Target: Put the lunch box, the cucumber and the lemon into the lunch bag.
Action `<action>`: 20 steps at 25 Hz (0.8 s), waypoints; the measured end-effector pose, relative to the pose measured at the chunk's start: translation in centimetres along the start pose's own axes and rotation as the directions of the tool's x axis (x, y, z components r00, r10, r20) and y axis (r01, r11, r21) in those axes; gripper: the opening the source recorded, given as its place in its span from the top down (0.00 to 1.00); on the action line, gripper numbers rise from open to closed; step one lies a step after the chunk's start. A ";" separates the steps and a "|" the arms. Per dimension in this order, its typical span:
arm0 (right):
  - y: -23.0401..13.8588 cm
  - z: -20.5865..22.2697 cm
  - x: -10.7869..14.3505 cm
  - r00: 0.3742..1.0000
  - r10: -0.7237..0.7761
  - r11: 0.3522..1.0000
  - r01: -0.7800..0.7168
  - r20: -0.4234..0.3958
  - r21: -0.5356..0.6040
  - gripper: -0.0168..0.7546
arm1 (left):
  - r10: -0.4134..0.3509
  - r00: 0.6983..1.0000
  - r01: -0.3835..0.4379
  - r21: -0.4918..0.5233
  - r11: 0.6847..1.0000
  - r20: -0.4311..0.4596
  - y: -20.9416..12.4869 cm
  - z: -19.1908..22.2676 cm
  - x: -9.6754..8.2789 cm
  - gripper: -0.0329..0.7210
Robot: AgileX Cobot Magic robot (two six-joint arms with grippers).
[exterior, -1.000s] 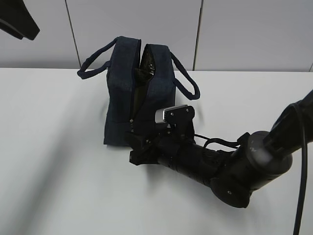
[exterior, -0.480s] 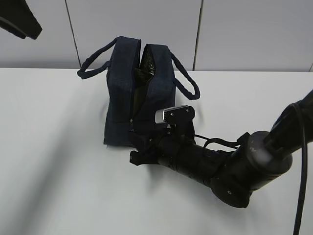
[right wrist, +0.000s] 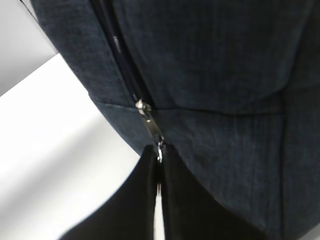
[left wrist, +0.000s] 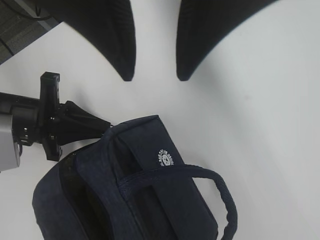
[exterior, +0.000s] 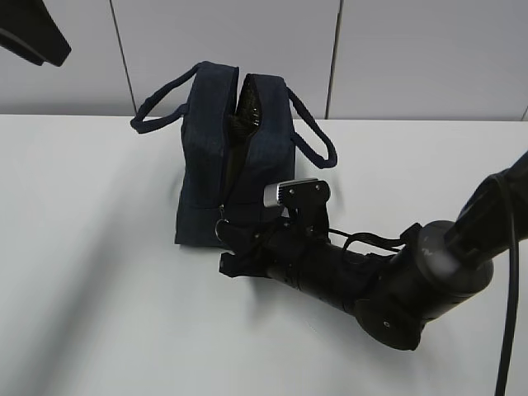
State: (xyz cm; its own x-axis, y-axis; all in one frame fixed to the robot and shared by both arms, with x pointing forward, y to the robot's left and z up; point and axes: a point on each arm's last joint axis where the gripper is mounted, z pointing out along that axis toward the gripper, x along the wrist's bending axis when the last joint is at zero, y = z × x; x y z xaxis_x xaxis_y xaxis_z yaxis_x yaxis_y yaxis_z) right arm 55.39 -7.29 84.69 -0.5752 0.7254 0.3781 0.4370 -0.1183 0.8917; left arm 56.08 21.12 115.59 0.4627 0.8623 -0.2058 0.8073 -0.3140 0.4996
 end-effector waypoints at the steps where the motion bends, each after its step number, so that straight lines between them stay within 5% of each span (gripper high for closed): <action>1: 0.0 0.0 0.0 1.000 0.000 1.000 0.000 0.000 0.000 0.98 | 0.000 1.000 0.000 0.000 1.000 0.000 0.0 0.0 0.0 0.71; 20: 1.3 -0.4 0.6 1.000 0.013 0.999 -0.013 0.007 0.040 0.98 | -0.013 0.999 0.014 -0.011 1.000 0.038 0.1 0.0 -0.3 0.71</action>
State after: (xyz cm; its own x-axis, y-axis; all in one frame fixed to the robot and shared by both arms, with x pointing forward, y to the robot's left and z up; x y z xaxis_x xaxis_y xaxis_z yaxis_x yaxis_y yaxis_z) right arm 55.32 -7.25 86.18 -0.5650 0.7283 0.3877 0.4720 -0.1001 0.8759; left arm 56.01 20.79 115.71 0.4655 0.8508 -0.2439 0.8095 -0.2979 0.5059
